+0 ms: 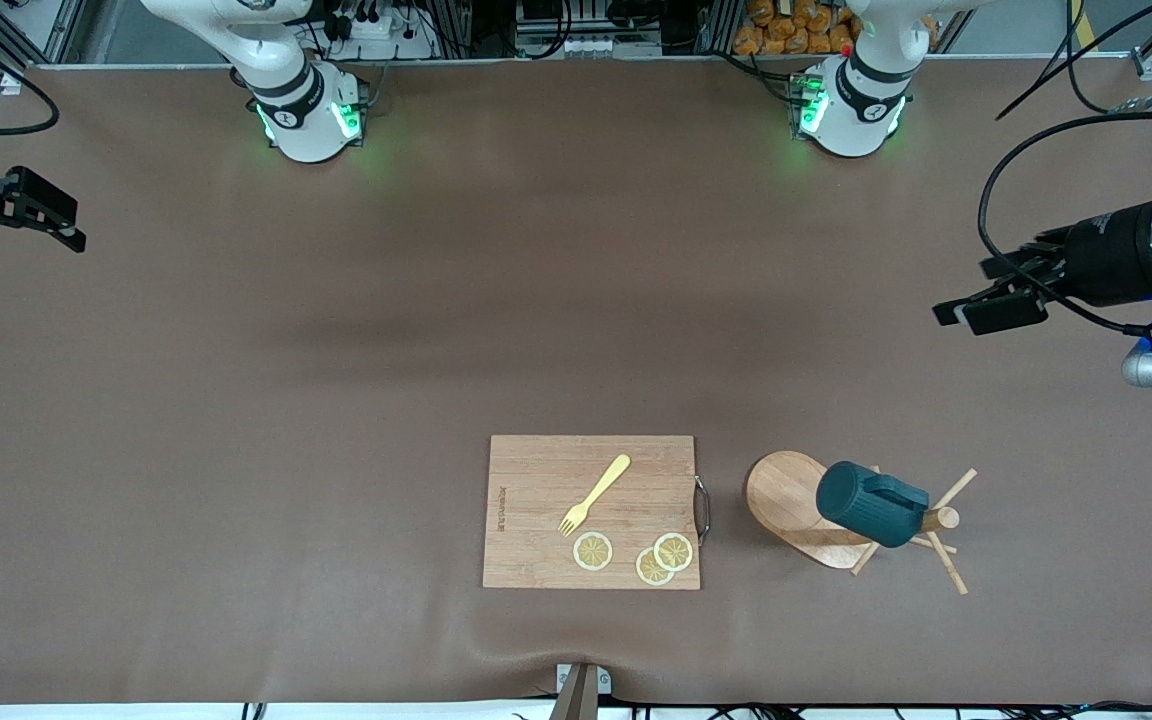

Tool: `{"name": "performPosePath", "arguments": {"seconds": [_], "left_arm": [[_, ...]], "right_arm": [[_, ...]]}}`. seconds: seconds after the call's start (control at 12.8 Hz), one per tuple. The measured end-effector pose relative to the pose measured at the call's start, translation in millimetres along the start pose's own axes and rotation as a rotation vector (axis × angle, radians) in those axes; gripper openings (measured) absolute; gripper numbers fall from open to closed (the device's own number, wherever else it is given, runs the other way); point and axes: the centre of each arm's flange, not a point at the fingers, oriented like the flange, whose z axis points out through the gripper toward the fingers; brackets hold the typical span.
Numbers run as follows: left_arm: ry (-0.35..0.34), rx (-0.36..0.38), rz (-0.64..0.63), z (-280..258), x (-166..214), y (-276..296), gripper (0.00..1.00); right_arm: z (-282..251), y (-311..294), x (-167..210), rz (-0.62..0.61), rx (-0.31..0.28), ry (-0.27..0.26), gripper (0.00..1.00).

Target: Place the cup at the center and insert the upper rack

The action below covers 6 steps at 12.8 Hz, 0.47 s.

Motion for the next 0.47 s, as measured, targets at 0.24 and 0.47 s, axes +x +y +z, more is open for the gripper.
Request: {"name": "performPosePath", "arguments": {"seconds": [0.24, 0.47], "left_arm": [[0.118, 0.120, 0.125, -1.9, -5.6, 3.3, 1.00], [0.217, 0.194, 0.222, -0.6, -6.6, 13.8, 1.00]], "right_arm": [[-0.1, -4.3, 0.8, -0.008, 0.000, 0.001, 1.00], [-0.2, -4.7, 0.9, -0.009, 0.000, 0.001, 1.00]]}}
